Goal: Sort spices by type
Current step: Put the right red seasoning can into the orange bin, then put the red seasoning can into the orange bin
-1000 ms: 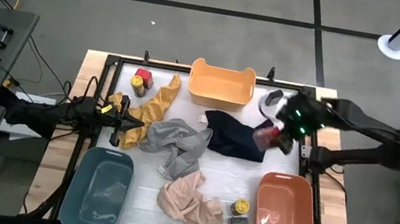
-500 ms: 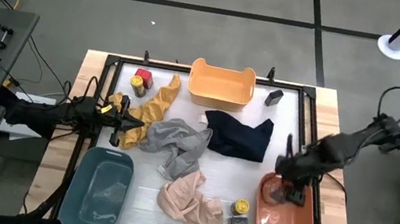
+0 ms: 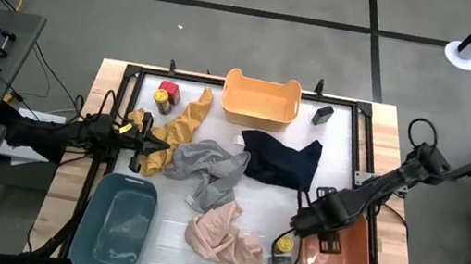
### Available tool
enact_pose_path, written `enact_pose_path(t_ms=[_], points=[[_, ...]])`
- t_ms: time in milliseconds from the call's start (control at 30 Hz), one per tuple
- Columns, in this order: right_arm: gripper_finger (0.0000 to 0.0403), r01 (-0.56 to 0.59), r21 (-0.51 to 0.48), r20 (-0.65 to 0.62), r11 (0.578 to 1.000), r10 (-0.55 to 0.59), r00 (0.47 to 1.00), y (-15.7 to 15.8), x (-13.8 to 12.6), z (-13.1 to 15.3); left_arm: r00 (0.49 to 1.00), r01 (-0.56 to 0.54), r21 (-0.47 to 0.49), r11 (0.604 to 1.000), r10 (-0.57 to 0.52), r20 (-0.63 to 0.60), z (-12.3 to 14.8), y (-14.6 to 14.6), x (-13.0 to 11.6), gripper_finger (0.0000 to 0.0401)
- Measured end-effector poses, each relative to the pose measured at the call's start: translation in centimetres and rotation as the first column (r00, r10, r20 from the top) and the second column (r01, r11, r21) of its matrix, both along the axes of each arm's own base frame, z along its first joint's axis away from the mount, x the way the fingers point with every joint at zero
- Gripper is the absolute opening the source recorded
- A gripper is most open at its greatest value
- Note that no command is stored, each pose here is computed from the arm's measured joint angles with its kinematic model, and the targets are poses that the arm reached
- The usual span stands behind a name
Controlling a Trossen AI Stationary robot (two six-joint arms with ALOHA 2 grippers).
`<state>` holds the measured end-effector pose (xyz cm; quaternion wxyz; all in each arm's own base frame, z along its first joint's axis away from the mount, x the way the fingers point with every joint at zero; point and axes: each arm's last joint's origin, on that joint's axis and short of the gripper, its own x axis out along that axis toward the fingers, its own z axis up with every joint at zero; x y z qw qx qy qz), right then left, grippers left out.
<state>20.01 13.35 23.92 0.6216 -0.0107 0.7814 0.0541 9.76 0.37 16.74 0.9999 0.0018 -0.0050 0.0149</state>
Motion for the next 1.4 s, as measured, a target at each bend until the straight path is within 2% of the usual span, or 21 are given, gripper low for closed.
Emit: enact_pose_path(t_ms=[100,267,500,700,867,1100,1200,1300,1400], points=[[0.021,0.031,-0.013,-0.058,0.999,-0.032,0.998,-0.3,-0.6,-1.7,1.0,0.0,0.0,1.0,0.0,-0.001,0.0,0.0,0.0,0.0],[0.0241,0.099,-0.071,-0.087,0.993,-0.105,0.991,-0.9,-1.2,-3.4,1.0,0.0,0.0,1.0,0.0,0.0,0.0,0.0,0.0,0.0],[0.0251,0.065,-0.022,-0.006,0.998,-0.065,0.998,-0.5,-0.3,-3.0,1.0,0.0,0.0,1.0,0.0,0.0,0.0,0.0,0.0,0.0],[0.0253,0.045,-0.028,0.017,0.999,-0.044,0.999,-0.5,-0.1,-2.6,1.0,0.0,0.0,1.0,0.0,-0.001,0.0,0.0,0.0,0.0],[0.0254,0.023,-0.028,0.071,0.999,-0.021,0.997,-0.4,0.2,-1.2,1.0,0.0,0.0,1.0,0.0,0.0,0.0,0.0,0.0,0.0],[0.0254,0.001,0.018,0.158,1.0,-0.004,0.987,-1.3,-1.0,3.1,1.0,0.0,0.0,1.0,0.0,0.0,0.0,0.0,0.0,0.0],[0.0254,0.089,-0.047,0.301,0.995,-0.071,0.951,-2.6,-1.2,5.4,1.0,0.0,0.0,1.0,0.0,-0.001,0.0,0.0,0.0,0.0],[0.0254,0.248,-0.127,0.464,0.96,-0.164,0.871,-4.7,-0.8,6.9,1.0,0.0,0.0,1.0,0.0,-0.001,0.0,0.0,0.0,0.0],[0.0255,0.345,-0.124,0.525,0.93,-0.234,0.818,-7.0,0.1,7.5,1.0,0.0,0.0,1.0,0.0,-0.001,0.0,0.0,0.0,0.0]])
